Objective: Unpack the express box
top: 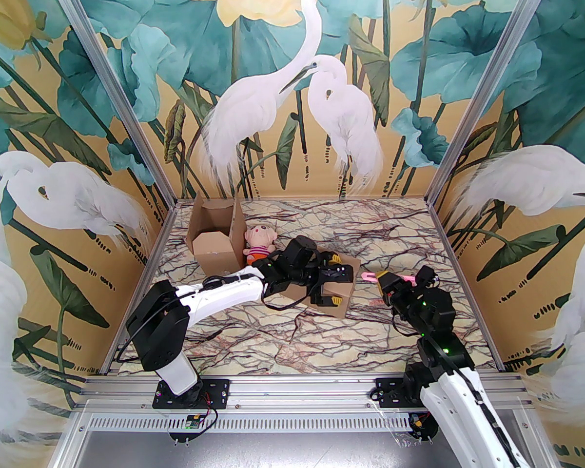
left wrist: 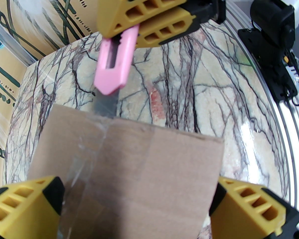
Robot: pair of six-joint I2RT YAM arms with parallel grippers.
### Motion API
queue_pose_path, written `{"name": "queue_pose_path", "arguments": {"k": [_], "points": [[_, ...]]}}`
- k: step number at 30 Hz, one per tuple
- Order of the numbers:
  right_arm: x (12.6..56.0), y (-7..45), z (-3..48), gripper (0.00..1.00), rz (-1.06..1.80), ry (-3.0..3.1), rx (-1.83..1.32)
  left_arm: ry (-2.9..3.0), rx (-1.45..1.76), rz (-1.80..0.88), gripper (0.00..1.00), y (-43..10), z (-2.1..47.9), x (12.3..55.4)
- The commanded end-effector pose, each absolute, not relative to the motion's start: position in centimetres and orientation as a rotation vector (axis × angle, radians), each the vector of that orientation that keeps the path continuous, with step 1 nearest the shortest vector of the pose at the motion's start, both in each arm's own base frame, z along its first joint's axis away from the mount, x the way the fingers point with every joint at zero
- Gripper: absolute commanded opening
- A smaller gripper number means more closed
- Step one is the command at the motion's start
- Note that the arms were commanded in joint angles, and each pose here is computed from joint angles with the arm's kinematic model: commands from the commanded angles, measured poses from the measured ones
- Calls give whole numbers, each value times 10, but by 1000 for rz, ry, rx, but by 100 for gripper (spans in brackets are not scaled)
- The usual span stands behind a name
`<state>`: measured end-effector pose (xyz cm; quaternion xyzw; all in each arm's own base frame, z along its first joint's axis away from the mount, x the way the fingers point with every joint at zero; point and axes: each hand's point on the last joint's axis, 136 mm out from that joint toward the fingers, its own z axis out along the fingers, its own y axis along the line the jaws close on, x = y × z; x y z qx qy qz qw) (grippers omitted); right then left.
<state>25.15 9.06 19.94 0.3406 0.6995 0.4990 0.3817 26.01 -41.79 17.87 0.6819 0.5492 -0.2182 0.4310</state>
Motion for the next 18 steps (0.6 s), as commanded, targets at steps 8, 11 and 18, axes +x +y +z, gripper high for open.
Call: {"name": "queue_pose_path", "arguments": {"k": [8, 11, 18], "points": [[222, 138, 183, 0, 1431, 1960, 735, 1525, 1406, -236, 100, -424, 197, 341], [221, 135, 178, 0, 1404, 1962, 766, 1545, 1380, -194, 100, -428, 197, 348], [219, 129, 167, 0, 1438, 1901, 869, 1575, 1299, -188, 100, -430, 208, 359]]}}
